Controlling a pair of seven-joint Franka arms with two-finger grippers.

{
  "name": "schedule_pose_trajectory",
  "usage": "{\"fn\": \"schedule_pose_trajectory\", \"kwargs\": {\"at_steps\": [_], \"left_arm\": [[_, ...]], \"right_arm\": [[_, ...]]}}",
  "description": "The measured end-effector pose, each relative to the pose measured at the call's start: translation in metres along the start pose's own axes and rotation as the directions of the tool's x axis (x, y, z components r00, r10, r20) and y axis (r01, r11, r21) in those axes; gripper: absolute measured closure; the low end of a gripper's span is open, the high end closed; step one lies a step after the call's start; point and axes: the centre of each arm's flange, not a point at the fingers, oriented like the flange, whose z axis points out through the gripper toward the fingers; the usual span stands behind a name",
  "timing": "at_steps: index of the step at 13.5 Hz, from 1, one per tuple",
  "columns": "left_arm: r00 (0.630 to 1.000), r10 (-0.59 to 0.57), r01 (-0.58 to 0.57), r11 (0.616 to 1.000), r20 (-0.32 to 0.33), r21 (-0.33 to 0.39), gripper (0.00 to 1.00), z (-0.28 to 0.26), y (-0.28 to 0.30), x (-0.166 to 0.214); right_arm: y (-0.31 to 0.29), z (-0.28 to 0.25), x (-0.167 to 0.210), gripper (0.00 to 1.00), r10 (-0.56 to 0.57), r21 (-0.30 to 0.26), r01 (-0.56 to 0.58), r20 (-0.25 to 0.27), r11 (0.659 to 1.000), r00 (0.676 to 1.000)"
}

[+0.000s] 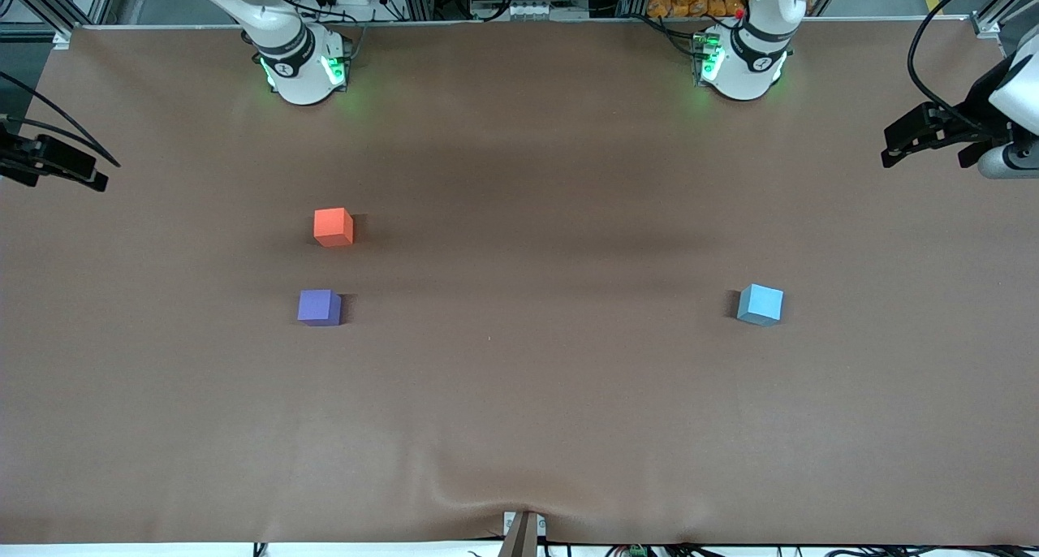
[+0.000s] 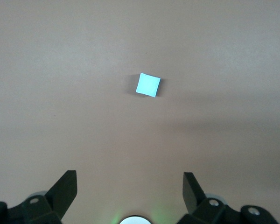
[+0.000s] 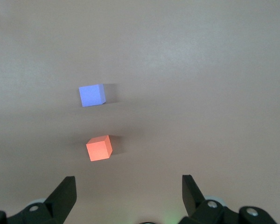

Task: Place blue block between orange and purple blocks

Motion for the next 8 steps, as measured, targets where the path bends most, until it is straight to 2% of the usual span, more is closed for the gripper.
{"fn": "schedule_pose_trajectory", "kwargs": {"at_steps": [5, 8], "left_arm": [[1.000, 0.010, -0.010, 1.000, 0.026, -0.001, 0.00, 0.014, 0.005, 0.005], [0.999, 0.027, -0.027, 1.000, 0.040, -0.001, 0.00, 0.060, 0.015, 0.019]], "right_arm": [[-0.021, 0.006, 0.005, 0.00, -0.038, -0.012, 0.038, -0.011, 0.999, 0.999], [-0.034, 0.014, 0.012, 0.00, -0.058, -0.017, 0.058, -0.010, 0.998, 0.998]]}}
